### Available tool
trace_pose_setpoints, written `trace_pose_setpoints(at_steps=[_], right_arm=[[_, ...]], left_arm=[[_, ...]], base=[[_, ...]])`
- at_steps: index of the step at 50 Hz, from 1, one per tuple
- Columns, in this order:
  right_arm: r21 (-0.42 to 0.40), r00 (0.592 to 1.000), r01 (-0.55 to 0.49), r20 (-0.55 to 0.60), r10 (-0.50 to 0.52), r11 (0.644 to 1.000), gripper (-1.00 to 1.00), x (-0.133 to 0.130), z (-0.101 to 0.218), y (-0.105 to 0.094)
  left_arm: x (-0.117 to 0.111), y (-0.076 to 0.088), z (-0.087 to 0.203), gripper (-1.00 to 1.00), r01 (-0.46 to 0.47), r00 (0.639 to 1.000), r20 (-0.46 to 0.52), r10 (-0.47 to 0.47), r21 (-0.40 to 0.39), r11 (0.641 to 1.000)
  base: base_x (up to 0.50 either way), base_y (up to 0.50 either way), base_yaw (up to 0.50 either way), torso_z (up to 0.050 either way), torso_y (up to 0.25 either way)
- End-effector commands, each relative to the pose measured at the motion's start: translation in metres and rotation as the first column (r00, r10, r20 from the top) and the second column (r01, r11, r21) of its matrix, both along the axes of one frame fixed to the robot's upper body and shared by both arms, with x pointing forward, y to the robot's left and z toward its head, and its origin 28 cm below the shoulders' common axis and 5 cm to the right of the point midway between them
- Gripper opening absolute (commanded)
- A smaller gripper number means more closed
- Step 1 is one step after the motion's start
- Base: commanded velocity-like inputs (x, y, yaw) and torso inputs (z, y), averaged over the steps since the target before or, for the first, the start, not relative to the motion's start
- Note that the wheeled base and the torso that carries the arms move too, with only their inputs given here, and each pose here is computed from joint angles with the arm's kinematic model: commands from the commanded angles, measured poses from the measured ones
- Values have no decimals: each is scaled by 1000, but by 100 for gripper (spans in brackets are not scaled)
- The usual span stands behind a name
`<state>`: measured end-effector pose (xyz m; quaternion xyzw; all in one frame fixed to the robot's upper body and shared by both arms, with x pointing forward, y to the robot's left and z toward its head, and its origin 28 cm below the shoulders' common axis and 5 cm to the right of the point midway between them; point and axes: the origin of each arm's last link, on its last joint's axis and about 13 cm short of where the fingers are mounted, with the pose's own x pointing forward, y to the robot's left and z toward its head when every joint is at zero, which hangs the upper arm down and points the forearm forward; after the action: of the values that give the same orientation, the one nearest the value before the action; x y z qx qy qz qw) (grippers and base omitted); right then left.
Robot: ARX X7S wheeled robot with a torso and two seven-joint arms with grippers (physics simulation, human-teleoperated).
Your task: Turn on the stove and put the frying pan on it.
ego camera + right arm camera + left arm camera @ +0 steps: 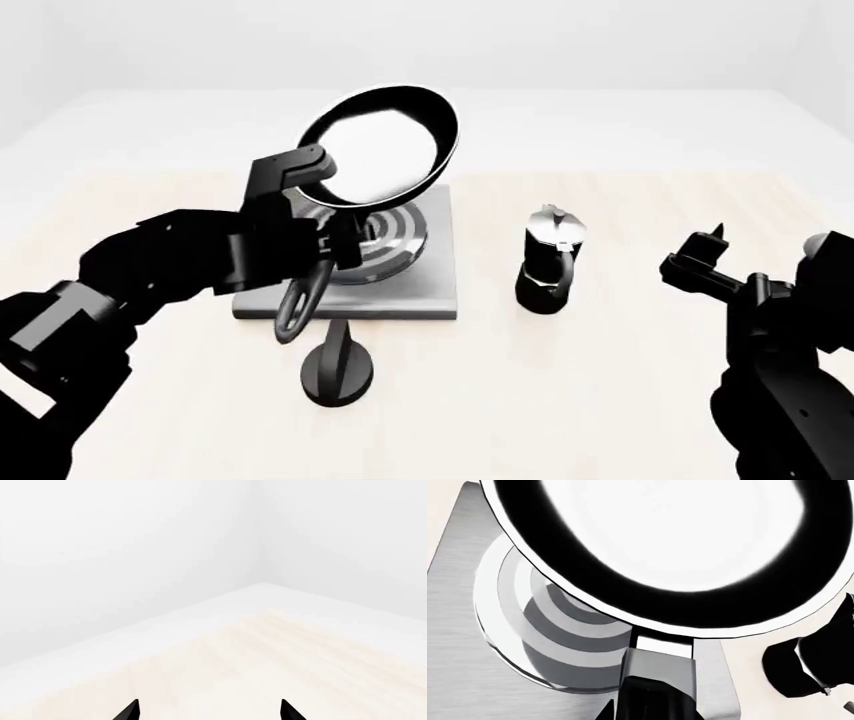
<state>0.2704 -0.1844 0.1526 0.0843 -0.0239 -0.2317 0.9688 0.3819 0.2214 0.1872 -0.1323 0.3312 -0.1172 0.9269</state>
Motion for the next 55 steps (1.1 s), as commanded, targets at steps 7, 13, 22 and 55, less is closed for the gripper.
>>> trace_pose_setpoints(at_steps=[7,13,22,55], right_arm=[[-24,998,31,-48,-33,999,100,3,-2,0],[-24,998,31,-48,-33,999,100,3,-2,0],[-31,997,43,-58,-45,999,100,4,-3,0],[-31,998,40,-50,-42,999,100,3,-2,0]], left_arm=[[-2,-6,25,-100,65,995,73,-63,-26,998],[-2,-6,25,-100,65,995,73,-63,-26,998],[2,-4,19,-100,44,998,48,-43,-28,999],[17,7,-14,-100,-75,990,-113,78,34,997]], base=[[0,0,0,0,1],[0,0,0,2,2],[0,0,0,0,2],[0,0,0,1,1]])
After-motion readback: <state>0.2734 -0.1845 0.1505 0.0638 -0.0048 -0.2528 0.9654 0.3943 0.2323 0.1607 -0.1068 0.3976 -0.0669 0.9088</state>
